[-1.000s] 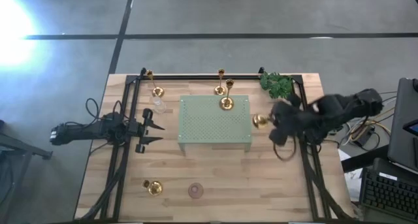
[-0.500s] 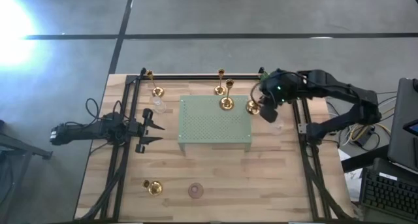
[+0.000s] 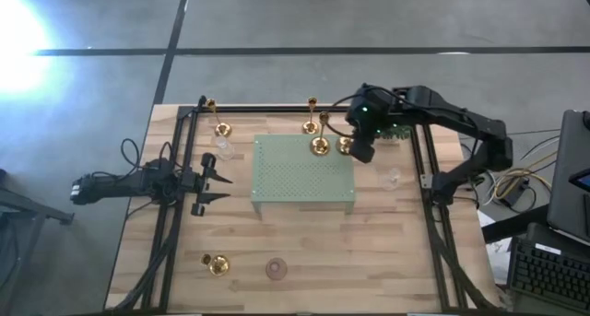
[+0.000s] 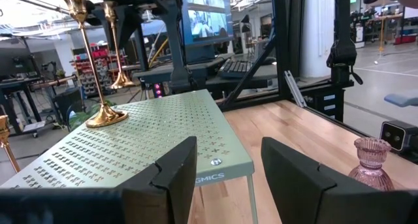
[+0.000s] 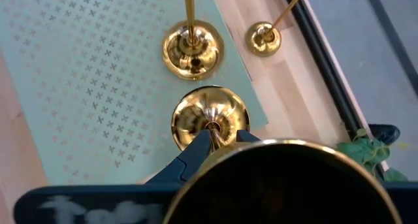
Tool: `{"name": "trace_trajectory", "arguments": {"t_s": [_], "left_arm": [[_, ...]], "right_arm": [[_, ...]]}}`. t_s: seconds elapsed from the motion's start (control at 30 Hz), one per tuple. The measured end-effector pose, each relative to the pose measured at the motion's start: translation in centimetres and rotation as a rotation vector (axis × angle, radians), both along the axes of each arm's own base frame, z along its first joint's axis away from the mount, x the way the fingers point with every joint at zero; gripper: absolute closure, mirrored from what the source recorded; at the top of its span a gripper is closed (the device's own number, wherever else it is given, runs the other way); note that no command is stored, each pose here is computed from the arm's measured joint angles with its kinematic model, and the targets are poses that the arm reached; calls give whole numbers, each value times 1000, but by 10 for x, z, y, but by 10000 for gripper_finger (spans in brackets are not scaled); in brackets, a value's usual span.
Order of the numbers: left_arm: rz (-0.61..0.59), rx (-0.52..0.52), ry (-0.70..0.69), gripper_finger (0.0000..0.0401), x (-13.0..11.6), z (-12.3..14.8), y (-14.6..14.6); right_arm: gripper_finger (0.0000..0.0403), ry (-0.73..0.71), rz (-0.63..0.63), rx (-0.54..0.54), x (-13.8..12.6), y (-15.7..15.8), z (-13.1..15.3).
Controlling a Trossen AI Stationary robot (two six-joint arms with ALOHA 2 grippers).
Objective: Pick & Place candle stick holders
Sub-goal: Put the gold candle stand on the shelf
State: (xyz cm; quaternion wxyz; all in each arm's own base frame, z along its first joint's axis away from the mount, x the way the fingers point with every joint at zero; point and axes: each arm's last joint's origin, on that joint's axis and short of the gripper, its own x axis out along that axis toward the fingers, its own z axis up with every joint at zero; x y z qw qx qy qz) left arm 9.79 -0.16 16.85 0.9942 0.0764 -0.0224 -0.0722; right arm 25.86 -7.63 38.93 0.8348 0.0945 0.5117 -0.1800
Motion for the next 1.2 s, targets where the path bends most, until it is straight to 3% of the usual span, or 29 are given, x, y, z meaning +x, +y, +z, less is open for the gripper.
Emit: {"name": "trace_trajectory", "arguments": {"t_s": [0.47,1.2], "left_arm": [[0,0,0,224,0,0,0],[0,0,0,224,0,0,0]], "right_arm": [[343,67,17,28,22,-7,-12],[343,103,26,62,26,-7,-25]]}}
